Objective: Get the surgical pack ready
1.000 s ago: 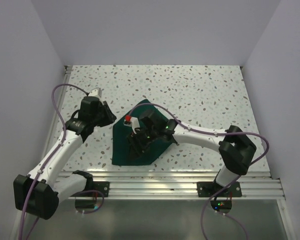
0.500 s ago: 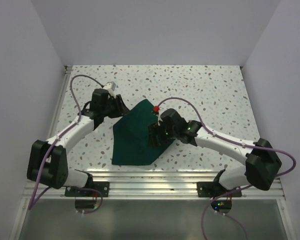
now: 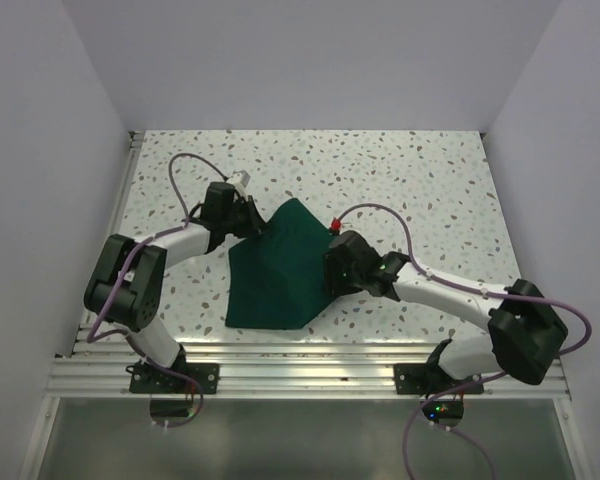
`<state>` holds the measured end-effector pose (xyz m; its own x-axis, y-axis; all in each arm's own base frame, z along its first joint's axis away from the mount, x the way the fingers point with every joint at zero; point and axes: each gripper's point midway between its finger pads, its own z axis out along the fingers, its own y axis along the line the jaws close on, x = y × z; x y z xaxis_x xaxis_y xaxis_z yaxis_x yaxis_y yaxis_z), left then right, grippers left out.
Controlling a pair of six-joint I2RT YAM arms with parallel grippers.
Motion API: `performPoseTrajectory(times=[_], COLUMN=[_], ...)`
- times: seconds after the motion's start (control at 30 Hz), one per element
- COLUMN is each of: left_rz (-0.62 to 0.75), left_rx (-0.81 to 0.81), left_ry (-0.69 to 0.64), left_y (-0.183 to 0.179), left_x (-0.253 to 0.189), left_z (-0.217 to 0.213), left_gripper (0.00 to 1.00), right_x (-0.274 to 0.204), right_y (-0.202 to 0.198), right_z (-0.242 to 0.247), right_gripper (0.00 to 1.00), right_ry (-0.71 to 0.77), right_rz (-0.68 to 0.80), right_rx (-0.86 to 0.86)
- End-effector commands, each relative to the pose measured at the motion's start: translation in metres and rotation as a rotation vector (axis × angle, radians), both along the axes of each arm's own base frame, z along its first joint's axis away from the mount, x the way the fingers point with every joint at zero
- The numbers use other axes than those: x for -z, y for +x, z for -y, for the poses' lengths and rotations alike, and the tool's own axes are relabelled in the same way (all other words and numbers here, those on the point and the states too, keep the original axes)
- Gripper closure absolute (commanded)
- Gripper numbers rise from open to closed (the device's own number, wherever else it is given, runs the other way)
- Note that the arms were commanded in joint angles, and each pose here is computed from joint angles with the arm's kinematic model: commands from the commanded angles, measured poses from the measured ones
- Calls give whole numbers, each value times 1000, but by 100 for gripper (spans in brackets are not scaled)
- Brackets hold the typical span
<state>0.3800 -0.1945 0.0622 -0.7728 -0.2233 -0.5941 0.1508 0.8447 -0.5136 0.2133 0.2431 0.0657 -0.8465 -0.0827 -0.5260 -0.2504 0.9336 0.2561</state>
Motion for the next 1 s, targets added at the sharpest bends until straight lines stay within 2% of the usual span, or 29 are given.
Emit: performPoseTrajectory(times=[0.0, 0.17, 0.37, 0.4, 0.6, 0.73, 0.83, 0.87, 0.93, 0.97], left_rz=[2, -37, -37, 2, 13, -10, 32, 34, 88, 121], left_rx=[13, -59, -187, -199, -228, -202, -221, -235, -266, -263], left_ry=[-20, 15, 39, 21, 14, -7, 5, 37, 68, 102], left_y=[1, -16, -52, -56, -114, -150, -155, -155, -147, -143], left_x=[6, 21, 23, 9, 9, 19, 10, 7, -18, -27], left_z=[9, -7, -31, -30, -17, -16, -23, -30, -38, -43], left_gripper=[89, 100, 100, 100, 100, 100, 83, 73, 67, 62], right_x=[29, 38, 36, 35, 25, 3, -13, -19, -28, -42], right_y=[-7, 2, 28, 34, 98, 157, 178, 179, 175, 172], right_z=[15, 26, 57, 62, 70, 63, 59, 59, 63, 65], right_gripper=[58, 63, 66, 66, 68, 68, 66, 63, 57, 48], right_ry=[-35, -18, -32, -44, -74, -45, -24, -18, -12, 7], right_rz=[-73, -100, -90, -83, -49, 1, 29, 38, 62, 90], right_rx=[47, 78, 149, 156, 240, 282, 292, 295, 303, 306])
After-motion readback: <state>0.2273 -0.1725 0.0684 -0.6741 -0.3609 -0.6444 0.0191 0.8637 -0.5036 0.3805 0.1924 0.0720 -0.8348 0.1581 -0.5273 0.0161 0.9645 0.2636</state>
